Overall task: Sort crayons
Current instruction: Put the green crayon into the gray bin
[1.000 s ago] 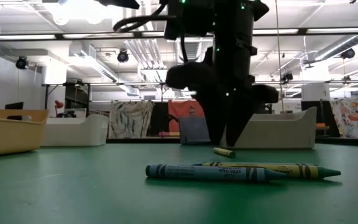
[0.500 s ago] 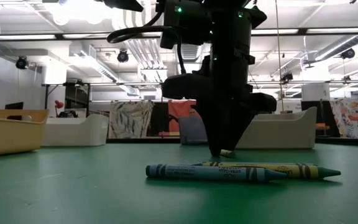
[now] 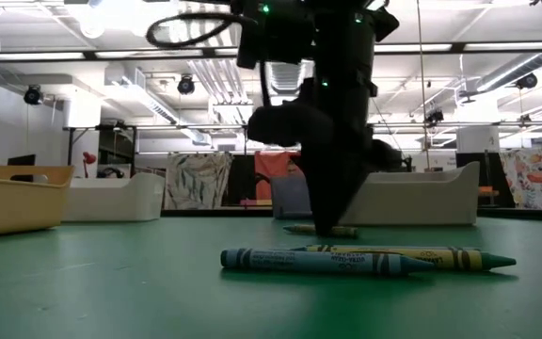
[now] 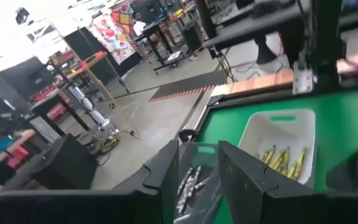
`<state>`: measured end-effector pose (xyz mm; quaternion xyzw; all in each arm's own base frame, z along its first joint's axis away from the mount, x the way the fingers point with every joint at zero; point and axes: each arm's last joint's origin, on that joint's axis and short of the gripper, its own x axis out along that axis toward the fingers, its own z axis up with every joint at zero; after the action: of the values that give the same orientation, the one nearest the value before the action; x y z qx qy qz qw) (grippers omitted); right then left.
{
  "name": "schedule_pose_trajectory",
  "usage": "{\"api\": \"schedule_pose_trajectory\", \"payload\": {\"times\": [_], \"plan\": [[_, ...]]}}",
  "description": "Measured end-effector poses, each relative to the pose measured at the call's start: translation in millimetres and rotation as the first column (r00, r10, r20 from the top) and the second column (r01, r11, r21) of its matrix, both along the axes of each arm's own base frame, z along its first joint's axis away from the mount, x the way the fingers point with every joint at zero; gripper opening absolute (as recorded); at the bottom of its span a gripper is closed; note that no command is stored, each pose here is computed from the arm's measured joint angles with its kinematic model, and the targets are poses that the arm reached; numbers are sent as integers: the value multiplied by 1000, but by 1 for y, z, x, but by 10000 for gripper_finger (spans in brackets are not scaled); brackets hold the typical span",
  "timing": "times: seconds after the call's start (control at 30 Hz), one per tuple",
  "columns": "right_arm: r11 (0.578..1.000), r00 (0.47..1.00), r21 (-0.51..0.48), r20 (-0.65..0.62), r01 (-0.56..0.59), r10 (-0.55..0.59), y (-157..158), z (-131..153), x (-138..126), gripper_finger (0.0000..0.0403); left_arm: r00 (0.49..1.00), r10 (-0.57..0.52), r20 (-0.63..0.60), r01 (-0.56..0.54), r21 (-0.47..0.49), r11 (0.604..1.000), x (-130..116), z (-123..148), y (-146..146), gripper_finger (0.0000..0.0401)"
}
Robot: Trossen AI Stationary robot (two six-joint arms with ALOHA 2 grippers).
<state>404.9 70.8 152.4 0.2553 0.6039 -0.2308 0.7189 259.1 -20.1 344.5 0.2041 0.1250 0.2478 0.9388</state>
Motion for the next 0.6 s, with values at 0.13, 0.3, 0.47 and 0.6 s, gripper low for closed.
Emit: {"api": "schedule_pose_trajectory", "payload": {"times": [0.13,0.3,0.47,0.6], "plan": [[989,988,-24,45,-147,148,2,22,2,12,997,10,72,-4,-85,996,-1,3,-1,94],[943,937,-71,105,-326,332,4,53,-5,12,984,19,179,19,-210,978,-4,15,-6,94],[866,856,-140,140,-481,498,0,88,-19,12,969,-11,248,72,-238,969,-8,37,-16,94],[824,811,-201,167,-529,561,-12,115,-30,12,949,-27,315,112,-256,960,-12,60,-21,94]]}}
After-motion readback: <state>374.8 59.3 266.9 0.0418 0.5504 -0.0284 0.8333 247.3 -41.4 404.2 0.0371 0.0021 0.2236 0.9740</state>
